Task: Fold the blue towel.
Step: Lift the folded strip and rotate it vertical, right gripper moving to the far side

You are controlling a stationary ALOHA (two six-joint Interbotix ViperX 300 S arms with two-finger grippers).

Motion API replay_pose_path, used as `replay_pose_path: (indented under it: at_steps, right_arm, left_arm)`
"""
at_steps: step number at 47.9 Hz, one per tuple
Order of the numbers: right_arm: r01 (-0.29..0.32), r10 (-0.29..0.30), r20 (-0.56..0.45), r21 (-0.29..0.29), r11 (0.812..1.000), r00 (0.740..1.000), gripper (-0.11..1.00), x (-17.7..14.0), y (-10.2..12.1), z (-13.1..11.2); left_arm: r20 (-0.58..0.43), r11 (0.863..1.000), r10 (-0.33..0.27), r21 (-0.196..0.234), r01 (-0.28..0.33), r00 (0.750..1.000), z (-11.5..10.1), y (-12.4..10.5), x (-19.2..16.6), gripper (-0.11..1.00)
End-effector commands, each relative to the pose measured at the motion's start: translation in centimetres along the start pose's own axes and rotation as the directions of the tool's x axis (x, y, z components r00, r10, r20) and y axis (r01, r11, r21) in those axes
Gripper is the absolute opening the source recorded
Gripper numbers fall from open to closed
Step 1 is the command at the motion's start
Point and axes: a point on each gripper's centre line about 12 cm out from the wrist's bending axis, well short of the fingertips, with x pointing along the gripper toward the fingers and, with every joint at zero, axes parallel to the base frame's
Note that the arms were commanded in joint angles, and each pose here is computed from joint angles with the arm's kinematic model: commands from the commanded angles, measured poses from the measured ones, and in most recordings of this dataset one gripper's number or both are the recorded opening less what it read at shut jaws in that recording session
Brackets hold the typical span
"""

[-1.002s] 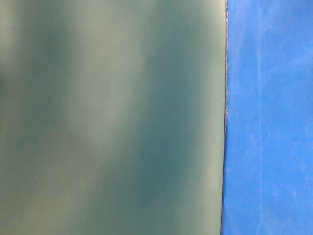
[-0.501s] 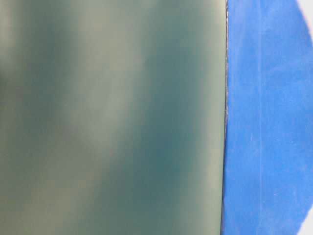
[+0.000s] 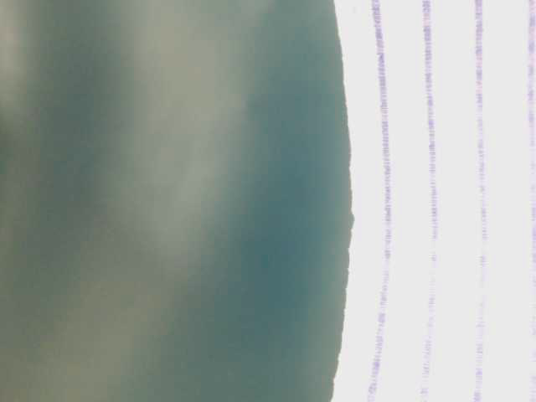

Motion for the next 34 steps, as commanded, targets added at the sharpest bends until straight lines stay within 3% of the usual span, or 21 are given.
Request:
replay_pose_path:
  at_steps: [1,12,22,34]
  right_arm:
    - [0.020,-0.021,0.031,0.009,1.000,0.999,0.04,-0.1,-0.6,0.9]
    - [0.144,-0.150,0.078,0.074,0.987,0.986,0.04,0.6,-4.6,2.7]
    - [0.251,-0.267,0.144,0.121,0.960,0.953,0.04,1.3,-9.0,5.0]
    - [0.306,-0.324,0.182,0.122,0.944,0.928,0.04,3.0,-12.0,7.8]
  left_arm:
    - [0.053,1.000,-0.017,0.002,0.017,0.998,1.0,-0.4,-0.2,0.04]
    - [0.120,0.994,-0.099,0.052,0.093,0.988,2.3,-2.9,1.4,0.04]
    - [0.099,0.987,-0.146,0.089,0.137,0.984,3.9,-5.6,4.2,0.04]
    - [0.093,0.976,-0.191,0.125,0.179,0.977,6.8,-9.2,7.6,0.04]
